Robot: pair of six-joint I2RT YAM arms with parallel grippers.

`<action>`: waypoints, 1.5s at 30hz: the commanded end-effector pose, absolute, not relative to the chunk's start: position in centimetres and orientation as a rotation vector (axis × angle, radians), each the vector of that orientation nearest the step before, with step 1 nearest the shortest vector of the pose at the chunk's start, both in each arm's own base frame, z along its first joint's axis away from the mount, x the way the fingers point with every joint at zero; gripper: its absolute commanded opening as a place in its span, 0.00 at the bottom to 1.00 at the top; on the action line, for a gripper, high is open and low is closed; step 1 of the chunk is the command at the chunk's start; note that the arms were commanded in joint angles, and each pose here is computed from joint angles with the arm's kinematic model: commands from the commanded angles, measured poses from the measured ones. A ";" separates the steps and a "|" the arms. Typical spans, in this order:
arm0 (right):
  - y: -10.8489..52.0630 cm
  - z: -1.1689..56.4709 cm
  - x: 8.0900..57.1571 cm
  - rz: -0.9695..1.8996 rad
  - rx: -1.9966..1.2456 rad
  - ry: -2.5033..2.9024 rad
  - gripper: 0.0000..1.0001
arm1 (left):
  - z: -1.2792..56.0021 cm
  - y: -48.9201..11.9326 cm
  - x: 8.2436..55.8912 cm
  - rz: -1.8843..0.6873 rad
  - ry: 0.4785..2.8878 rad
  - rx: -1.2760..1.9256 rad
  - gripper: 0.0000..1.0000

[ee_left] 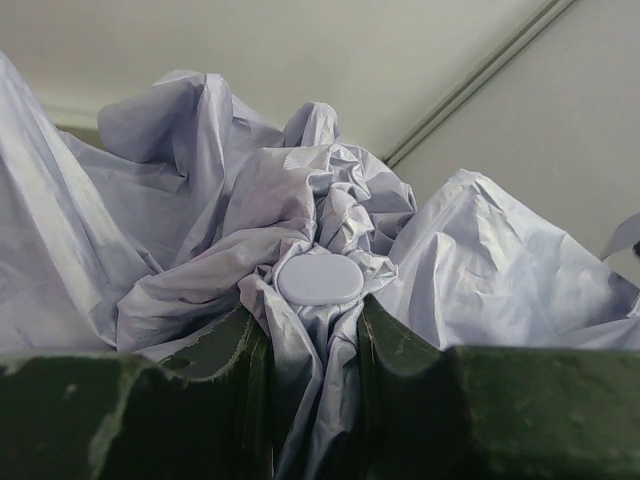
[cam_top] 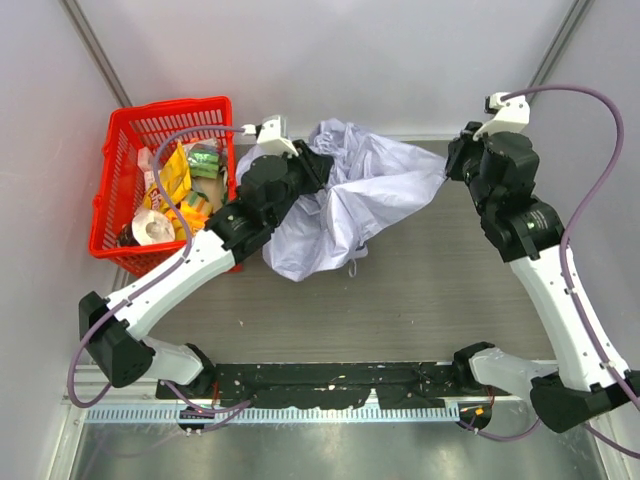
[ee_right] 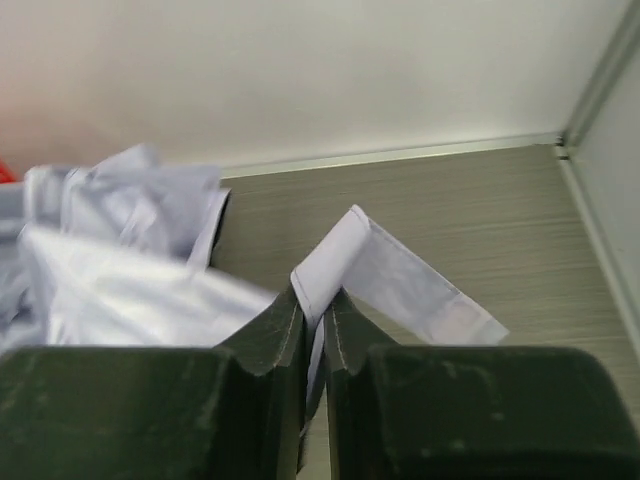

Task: Put away the umbrella

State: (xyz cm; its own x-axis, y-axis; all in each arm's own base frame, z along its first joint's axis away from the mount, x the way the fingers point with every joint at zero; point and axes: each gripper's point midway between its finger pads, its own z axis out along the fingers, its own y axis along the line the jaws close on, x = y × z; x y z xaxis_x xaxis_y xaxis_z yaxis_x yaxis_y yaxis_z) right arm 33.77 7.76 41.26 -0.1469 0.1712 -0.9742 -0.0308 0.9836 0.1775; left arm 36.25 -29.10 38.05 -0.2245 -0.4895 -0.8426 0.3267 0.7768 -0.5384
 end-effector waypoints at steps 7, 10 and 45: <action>-0.4 38.2 38.9 -0.315 0.276 1.918 0.54 | 37.2 -27.5 35.9 -0.671 1.825 -0.296 0.00; 1.1 38.3 36.6 -0.208 0.249 1.954 0.57 | 37.2 -27.4 36.8 -0.613 1.841 -0.342 0.00; 25.1 25.4 26.5 0.910 -0.444 1.689 0.48 | 35.5 -29.2 37.3 -0.734 2.018 -0.757 0.00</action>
